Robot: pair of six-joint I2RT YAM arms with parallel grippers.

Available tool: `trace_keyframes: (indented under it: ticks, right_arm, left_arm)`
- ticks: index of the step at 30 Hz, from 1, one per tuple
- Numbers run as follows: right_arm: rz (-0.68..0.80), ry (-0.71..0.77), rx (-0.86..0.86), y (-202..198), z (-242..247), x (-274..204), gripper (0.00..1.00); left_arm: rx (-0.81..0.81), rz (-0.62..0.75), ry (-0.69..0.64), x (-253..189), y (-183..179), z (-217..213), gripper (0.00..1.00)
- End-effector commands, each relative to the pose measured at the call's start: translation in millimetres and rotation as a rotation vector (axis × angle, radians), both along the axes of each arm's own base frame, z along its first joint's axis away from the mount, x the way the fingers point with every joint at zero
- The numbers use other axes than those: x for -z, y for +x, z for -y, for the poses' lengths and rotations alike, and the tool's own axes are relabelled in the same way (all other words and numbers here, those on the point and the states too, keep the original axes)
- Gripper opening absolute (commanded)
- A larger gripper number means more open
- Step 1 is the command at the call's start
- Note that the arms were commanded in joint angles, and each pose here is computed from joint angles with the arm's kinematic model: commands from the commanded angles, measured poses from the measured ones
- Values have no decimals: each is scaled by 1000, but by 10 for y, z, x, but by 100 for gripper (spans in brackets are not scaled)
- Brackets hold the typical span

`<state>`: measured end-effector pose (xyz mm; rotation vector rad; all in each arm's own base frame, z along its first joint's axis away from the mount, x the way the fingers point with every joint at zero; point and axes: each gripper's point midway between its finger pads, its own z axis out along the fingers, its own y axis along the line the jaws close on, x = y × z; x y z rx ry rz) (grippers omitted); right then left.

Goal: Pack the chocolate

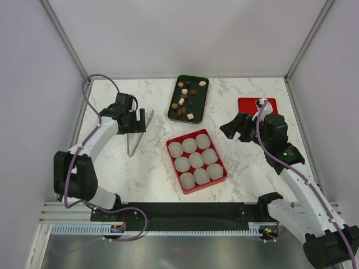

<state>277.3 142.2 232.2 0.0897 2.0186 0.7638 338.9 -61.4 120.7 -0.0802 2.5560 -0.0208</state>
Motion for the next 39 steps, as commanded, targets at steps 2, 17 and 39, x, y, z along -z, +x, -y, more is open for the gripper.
trace_keyframes:
  ticks: [2,17,39]
  right_arm:
    - [66,28,-67,-49,-90,-159,98]
    - [69,22,-91,-71,-112,-146,98]
    - [71,24,-100,-58,-130,-145,98]
  left_arm:
    - [27,-48,40,81,154,-37,99]
    - [65,-222,-2,674,266,-127,93]
    - [38,-283,53,975,245,-216,85]
